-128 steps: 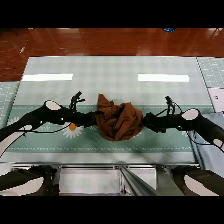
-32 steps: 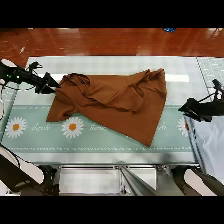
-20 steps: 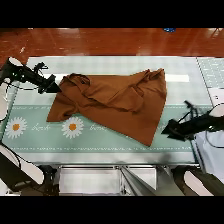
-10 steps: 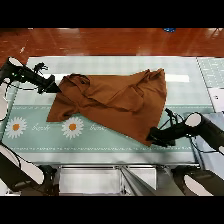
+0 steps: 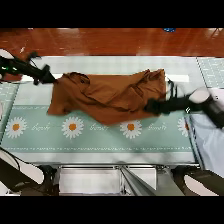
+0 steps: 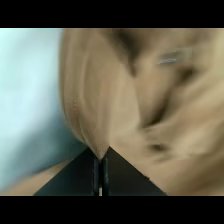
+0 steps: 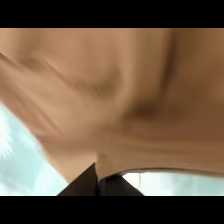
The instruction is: Fold the shirts.
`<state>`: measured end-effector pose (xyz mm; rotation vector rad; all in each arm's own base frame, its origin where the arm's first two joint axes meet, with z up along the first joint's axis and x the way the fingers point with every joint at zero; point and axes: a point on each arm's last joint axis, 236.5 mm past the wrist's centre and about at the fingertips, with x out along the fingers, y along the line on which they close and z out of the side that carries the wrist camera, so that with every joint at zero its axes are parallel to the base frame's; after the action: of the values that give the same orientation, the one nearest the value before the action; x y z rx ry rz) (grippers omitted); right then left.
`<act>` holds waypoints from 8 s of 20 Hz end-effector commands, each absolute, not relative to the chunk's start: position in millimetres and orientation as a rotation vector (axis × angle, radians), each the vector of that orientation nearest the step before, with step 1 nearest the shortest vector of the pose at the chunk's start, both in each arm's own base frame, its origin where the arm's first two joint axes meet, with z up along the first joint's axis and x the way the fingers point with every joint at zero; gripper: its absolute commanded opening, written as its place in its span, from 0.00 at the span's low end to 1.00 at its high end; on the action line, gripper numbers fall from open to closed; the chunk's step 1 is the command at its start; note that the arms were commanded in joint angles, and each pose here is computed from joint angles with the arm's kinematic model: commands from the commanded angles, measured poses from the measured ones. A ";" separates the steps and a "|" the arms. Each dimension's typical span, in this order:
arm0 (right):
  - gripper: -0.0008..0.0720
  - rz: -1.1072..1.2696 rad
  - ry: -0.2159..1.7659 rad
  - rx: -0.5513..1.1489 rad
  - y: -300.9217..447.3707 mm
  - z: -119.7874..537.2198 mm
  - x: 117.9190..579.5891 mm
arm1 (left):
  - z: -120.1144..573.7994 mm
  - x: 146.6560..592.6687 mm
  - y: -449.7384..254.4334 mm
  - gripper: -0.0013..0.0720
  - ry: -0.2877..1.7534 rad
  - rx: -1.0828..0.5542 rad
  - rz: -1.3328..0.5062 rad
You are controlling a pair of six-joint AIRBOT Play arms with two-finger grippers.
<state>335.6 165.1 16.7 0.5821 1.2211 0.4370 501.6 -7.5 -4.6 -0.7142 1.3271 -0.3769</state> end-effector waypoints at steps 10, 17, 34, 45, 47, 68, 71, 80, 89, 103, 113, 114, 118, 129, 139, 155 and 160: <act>0.05 0.295 0.285 0.126 52.4 454.3 332.1 | 473.4 388.9 -41.4 0.04 0.156 -0.396 -0.539; 0.05 0.102 0.175 -0.002 25.9 487.2 219.6 | 520.6 241.7 -3.9 0.04 0.014 -0.037 -0.028; 0.05 0.221 0.685 0.158 47.9 306.4 246.3 | 298.6 270.1 6.0 0.04 0.613 -0.079 0.050; 0.05 0.234 1.007 0.417 28.1 68.5 474.5 | 32.3 508.3 -32.9 0.04 0.993 -0.315 -0.008; 0.05 0.209 1.035 0.449 20.8 35.1 506.4 | -1.7 535.3 -42.9 0.04 1.061 -0.365 -0.025; 0.05 0.243 1.629 0.467 6.9 -64.4 392.5 | -82.4 376.4 -33.4 0.04 1.812 -0.343 -0.291; 0.05 0.234 1.637 0.493 10.5 -76.9 387.1 | -84.2 372.5 -34.0 0.04 1.823 -0.349 -0.288; 0.57 0.143 1.488 0.521 -24.2 -11.1 384.6 | -40.1 355.2 -7.8 0.71 1.746 -0.402 -0.194; 0.57 0.154 1.150 0.653 16.3 3.9 310.8 | -70.8 212.0 22.3 0.71 1.487 -0.803 0.070; 0.57 0.252 1.071 0.789 50.3 18.2 304.1 | -118.3 176.4 -44.1 0.71 1.603 -0.798 -0.020; 0.57 -0.107 1.586 0.774 -17.9 -62.7 166.6 | -122.9 171.6 -58.2 0.04 1.652 -0.731 -0.108; 0.57 -0.090 1.620 0.764 -10.3 -69.3 159.0 | -122.8 171.7 -58.5 0.04 1.652 -0.732 -0.108; 0.57 -0.090 1.666 0.766 2.4 -89.2 143.5 | -122.3 171.3 -59.4 0.04 1.654 -0.736 -0.112; 0.57 0.004 1.562 0.966 24.2 -112.5 193.2 | -123.6 175.6 -57.7 0.04 1.635 -0.736 -0.101; 0.05 0.331 1.391 0.887 51.8 -48.5 269.6 | -46.4 274.8 -39.4 0.04 1.366 -0.765 -0.168; 0.05 0.295 1.163 0.881 24.2 -14.7 417.5 | -26.8 470.4 -29.2 0.04 1.248 -0.840 -0.232; 0.05 0.274 1.181 0.912 18.6 -35.0 431.6 | -46.4 496.6 -27.5 0.04 1.263 -0.825 -0.255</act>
<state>421.2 21.8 -24.1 0.8911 1.1777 0.2904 480.3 -27.7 -35.6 -0.8305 1.2575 -0.2441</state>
